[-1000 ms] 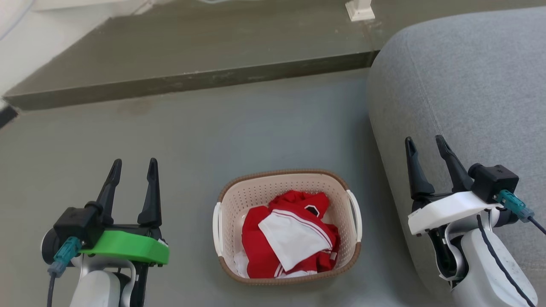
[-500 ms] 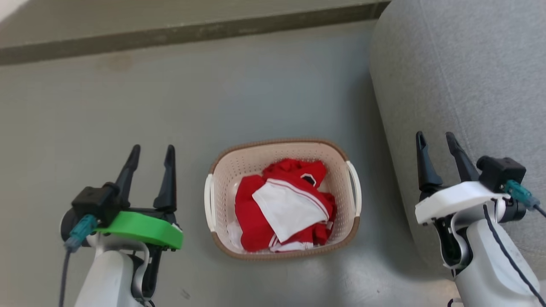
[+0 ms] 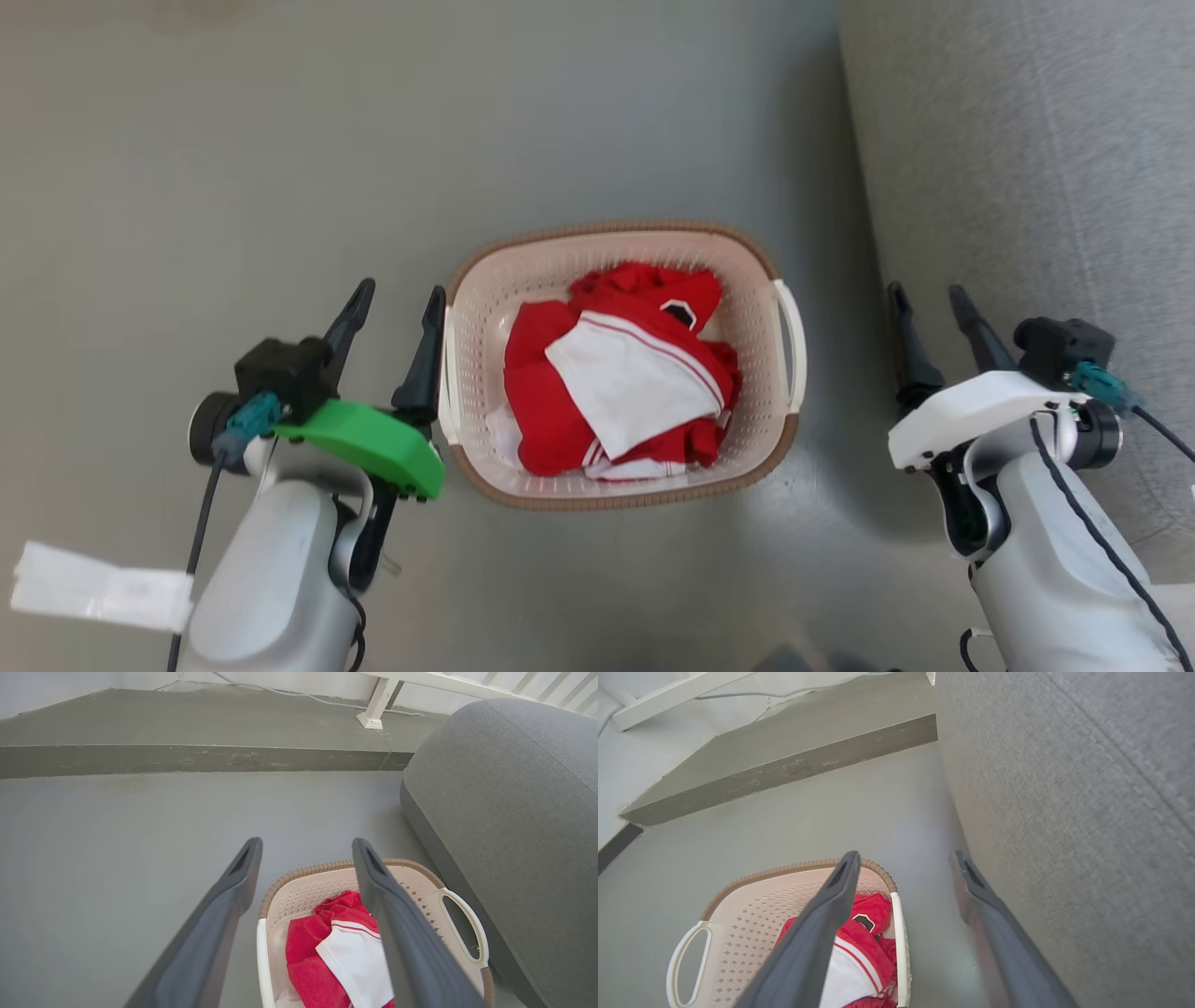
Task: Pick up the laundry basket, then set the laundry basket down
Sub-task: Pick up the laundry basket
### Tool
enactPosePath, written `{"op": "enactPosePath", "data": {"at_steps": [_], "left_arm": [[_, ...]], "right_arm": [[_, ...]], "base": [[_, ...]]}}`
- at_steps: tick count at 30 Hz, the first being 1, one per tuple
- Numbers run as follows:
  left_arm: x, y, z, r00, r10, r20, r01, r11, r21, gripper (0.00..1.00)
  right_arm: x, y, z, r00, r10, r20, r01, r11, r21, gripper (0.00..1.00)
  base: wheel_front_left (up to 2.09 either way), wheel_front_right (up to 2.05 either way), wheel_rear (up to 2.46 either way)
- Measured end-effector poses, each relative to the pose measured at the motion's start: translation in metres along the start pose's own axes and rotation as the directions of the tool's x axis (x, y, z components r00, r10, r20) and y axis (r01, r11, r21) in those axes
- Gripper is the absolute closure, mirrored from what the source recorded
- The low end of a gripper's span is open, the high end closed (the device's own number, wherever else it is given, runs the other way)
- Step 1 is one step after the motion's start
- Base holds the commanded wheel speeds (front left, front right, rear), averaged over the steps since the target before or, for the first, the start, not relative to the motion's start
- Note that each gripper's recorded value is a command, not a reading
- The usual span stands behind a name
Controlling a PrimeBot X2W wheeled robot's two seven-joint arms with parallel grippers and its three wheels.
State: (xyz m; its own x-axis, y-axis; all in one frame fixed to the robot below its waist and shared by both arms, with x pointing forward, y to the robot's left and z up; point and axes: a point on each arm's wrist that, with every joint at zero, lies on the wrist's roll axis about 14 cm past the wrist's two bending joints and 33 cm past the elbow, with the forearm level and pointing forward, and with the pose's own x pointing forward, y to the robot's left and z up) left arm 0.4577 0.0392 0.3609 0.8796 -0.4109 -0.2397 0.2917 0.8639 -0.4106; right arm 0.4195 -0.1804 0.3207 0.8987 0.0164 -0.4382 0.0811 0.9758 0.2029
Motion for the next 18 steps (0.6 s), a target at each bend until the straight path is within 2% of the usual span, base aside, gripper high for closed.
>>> {"op": "enactPosePath", "data": {"at_steps": [3,9,18], "left_arm": [[0.008,0.005,-0.015,0.999,0.002,-0.045,-0.002,1.000,-0.010,0.00],[0.021,0.027,-0.047,0.987,0.041,-0.154,-0.047,0.998,-0.036,0.00],[0.045,0.048,-0.092,0.957,0.052,-0.286,-0.072,0.996,-0.058,0.00]], "right_arm": [[0.005,-0.001,-0.024,0.997,-0.001,-0.072,0.001,1.000,-0.001,0.00],[0.026,0.005,-0.049,0.988,0.022,-0.151,-0.024,1.000,-0.007,0.00],[0.052,-0.001,-0.098,0.952,0.007,-0.306,-0.010,1.000,-0.010,0.00]], "base": [[0.00,0.00,0.00],[0.00,0.00,0.00],[0.00,0.00,0.00]]}}
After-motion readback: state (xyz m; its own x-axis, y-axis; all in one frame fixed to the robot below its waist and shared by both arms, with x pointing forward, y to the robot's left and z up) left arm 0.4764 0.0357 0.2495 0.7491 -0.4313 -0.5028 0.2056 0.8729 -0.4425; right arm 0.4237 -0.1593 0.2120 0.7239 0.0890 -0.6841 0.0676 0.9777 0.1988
